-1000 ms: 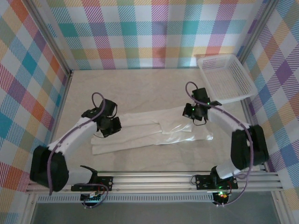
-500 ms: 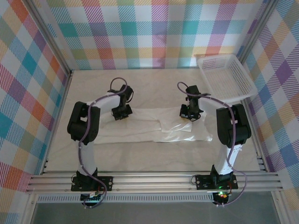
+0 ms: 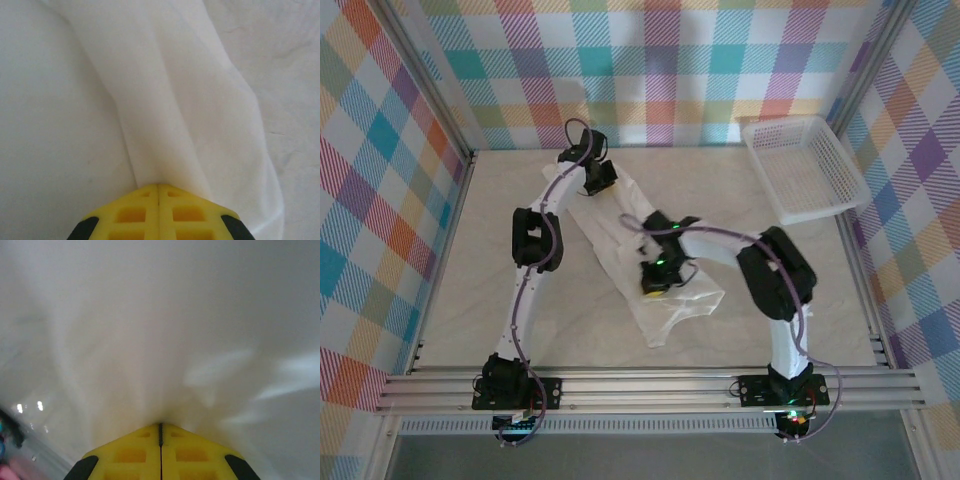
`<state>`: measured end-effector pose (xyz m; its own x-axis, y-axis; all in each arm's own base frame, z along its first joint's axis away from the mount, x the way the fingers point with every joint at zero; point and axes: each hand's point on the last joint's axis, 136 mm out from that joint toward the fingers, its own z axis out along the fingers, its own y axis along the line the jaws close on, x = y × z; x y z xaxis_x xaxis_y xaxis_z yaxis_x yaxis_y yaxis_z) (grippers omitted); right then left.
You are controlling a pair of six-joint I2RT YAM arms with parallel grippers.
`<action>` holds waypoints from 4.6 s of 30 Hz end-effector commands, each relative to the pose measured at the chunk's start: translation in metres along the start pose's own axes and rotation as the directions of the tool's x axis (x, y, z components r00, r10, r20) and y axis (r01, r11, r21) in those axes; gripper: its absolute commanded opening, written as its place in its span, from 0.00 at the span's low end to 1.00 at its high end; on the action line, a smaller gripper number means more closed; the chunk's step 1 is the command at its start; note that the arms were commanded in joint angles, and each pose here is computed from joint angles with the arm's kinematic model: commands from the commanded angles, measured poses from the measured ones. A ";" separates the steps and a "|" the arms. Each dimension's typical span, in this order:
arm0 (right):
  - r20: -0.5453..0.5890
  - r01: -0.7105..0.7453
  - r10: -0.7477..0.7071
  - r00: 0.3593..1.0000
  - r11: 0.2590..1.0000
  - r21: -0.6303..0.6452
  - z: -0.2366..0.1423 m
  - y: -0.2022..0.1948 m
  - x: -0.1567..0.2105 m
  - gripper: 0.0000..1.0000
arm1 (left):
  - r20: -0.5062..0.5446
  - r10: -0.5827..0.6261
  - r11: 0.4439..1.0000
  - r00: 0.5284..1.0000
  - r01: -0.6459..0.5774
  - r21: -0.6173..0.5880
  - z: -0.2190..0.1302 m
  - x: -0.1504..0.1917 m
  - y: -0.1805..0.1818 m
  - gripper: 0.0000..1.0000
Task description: Fold the inside-out t-shirt
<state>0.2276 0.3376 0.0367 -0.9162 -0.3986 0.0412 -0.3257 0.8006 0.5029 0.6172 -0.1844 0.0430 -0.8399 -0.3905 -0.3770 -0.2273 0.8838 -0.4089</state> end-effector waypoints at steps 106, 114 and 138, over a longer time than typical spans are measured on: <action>0.107 0.057 -0.034 0.994 0.974 -0.218 -0.007 0.030 0.039 0.00 | -0.305 -0.283 0.958 0.909 0.282 -0.047 -0.224 0.340 0.176 0.63; 0.081 0.048 -0.030 0.996 0.970 -0.238 -0.001 0.032 0.041 0.00 | -0.180 -0.258 0.964 0.949 0.241 -0.114 -0.226 0.322 0.191 0.48; 0.090 -0.067 0.089 0.992 0.974 -0.218 -0.011 0.001 0.090 0.00 | -0.361 -0.223 0.975 0.905 0.200 -0.101 -0.243 0.383 0.166 0.00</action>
<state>0.1521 0.3016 0.0355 -0.9499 -0.3118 0.0210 -0.2248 0.7286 0.6469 0.1565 -0.1237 0.0273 -0.8978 -0.4403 0.0037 -0.4027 0.8175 -0.4117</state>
